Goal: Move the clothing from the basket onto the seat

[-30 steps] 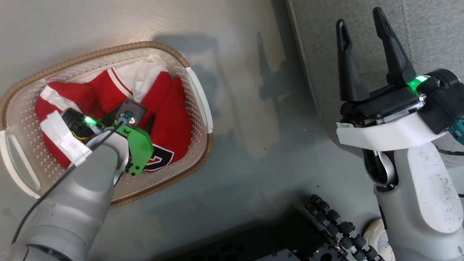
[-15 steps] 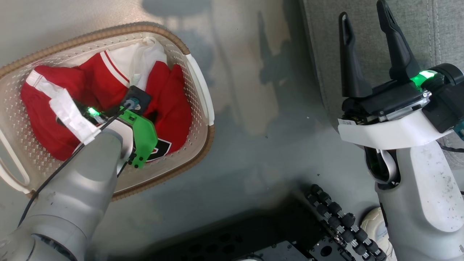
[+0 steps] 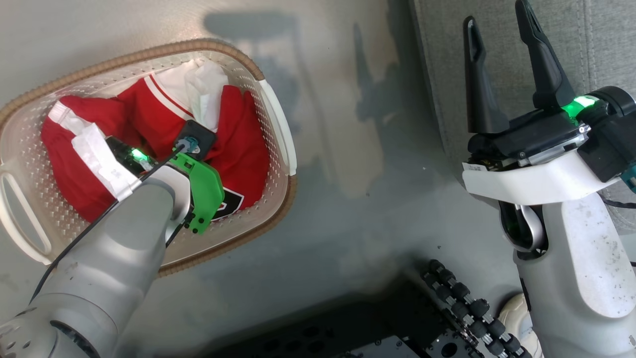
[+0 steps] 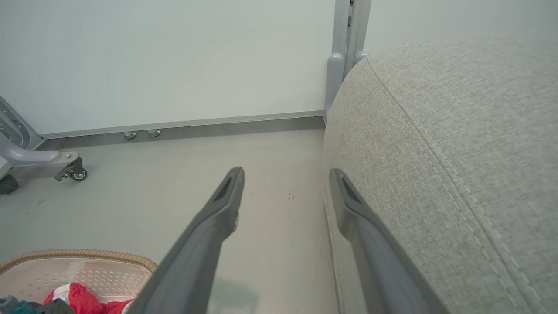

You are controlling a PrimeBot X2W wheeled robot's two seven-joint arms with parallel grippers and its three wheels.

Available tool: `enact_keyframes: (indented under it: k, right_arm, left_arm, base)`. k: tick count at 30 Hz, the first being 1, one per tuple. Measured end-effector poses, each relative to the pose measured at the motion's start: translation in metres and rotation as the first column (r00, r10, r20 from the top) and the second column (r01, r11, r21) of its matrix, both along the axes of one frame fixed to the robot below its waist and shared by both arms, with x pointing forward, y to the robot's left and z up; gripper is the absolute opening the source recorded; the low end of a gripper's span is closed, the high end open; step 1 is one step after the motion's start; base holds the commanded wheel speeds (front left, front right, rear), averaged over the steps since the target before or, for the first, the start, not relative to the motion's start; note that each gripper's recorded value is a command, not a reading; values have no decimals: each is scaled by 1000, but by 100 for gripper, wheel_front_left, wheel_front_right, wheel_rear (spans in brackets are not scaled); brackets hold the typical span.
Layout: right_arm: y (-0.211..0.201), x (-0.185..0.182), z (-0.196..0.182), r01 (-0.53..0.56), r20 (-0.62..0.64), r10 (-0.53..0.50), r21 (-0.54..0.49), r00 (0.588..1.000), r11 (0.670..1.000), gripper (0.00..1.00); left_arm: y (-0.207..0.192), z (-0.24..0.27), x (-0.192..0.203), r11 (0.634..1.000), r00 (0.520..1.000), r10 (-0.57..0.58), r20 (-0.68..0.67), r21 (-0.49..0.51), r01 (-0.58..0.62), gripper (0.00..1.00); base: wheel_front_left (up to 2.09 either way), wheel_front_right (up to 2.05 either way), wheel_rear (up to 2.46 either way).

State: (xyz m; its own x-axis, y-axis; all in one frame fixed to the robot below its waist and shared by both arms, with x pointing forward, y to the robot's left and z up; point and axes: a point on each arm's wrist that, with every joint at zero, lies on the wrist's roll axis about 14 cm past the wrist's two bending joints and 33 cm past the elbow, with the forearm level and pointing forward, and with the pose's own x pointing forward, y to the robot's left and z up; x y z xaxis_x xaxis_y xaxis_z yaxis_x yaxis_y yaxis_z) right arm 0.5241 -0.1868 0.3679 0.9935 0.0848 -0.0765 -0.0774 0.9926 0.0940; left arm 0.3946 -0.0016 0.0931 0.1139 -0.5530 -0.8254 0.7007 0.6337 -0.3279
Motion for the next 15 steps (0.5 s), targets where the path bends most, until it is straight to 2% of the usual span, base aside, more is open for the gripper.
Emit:
enact_keyframes:
  k: [15]
  right_arm:
    - [4,-8,47,0,72,-1,20,997,1000,100]
  left_arm:
    - [-27,76,37,985,981,63,182,-170,-32,0]
  base:
    - [0,0,0]
